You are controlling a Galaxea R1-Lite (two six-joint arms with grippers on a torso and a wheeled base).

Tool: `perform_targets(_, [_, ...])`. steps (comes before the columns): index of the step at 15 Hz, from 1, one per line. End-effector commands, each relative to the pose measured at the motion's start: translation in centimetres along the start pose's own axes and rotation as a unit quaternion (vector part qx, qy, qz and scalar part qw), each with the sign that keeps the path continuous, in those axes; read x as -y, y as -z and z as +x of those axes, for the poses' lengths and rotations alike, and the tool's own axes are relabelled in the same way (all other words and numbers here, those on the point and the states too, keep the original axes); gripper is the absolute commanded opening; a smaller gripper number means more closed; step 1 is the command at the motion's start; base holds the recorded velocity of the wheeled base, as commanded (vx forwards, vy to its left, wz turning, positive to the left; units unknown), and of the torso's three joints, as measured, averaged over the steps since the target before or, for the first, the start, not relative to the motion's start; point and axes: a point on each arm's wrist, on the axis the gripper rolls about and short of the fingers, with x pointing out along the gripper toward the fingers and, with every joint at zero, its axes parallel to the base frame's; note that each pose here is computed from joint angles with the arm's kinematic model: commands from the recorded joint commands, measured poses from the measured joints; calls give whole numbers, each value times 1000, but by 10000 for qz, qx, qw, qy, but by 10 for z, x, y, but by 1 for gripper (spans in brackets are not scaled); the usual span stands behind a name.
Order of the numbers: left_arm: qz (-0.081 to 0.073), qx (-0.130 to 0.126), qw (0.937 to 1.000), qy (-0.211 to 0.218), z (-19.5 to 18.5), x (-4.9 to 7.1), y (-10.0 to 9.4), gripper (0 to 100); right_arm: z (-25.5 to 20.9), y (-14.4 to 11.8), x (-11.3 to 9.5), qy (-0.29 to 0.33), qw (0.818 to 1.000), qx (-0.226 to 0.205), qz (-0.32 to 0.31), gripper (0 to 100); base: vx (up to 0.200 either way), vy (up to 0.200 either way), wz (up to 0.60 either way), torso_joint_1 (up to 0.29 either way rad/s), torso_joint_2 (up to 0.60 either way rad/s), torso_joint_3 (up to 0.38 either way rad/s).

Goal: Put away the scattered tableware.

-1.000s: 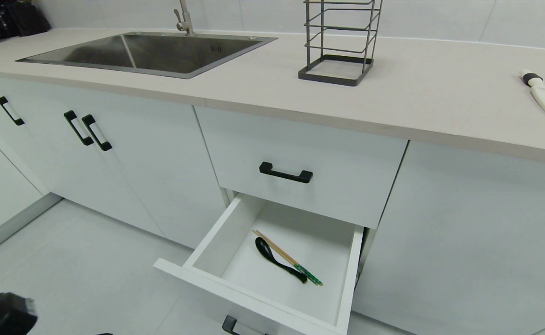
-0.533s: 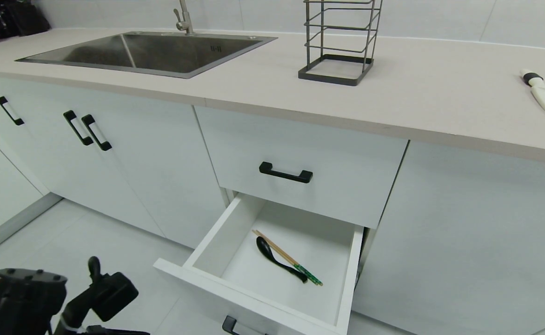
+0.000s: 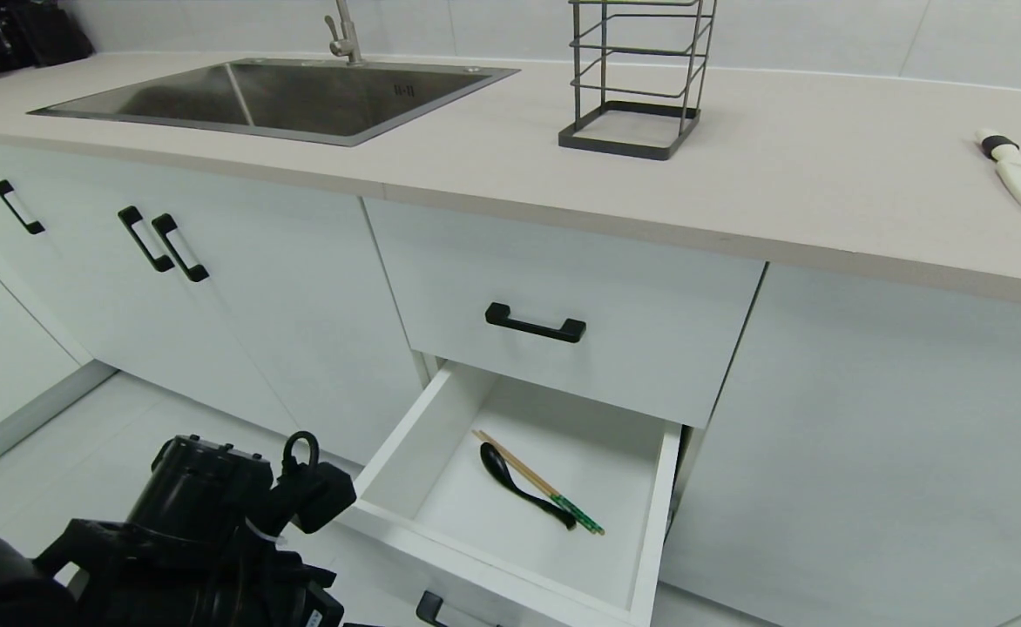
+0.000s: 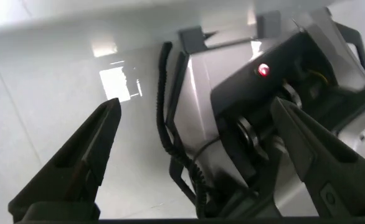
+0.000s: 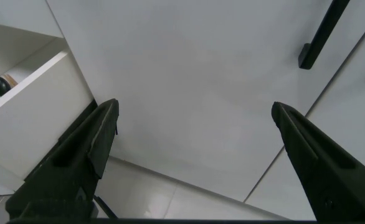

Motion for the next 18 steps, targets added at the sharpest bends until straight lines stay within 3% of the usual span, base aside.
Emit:
perform_targets(1, [-34, -4, 10000, -68, 3, -1, -4, 100, 0, 0, 0, -1, 10000, -10, -2, 100, 0, 0, 0, 0, 0, 0])
perform_targets(3, [-48, 2, 9999, -91, 4, -1, -5, 100, 0, 0, 0, -1, 10000, -10, -2, 100, 0, 0, 0, 0, 0, 0])
perform_targets(5, [-157, 108, 9998, -105, 8, -3, -12, 100, 0, 0, 0, -1, 10000, -10, -2, 100, 0, 0, 0, 0, 0, 0])
perform_targets(13, [-159, 286, 9993, -175, 18, -6, -20, 100, 0, 0, 0, -1, 10000, -10, -2, 100, 0, 0, 0, 0, 0, 0])
perform_targets(18, [-97, 556, 9982, -189, 23, -8, -29, 100, 0, 0, 0, -1, 10000, -10, -2, 100, 0, 0, 0, 0, 0, 0])
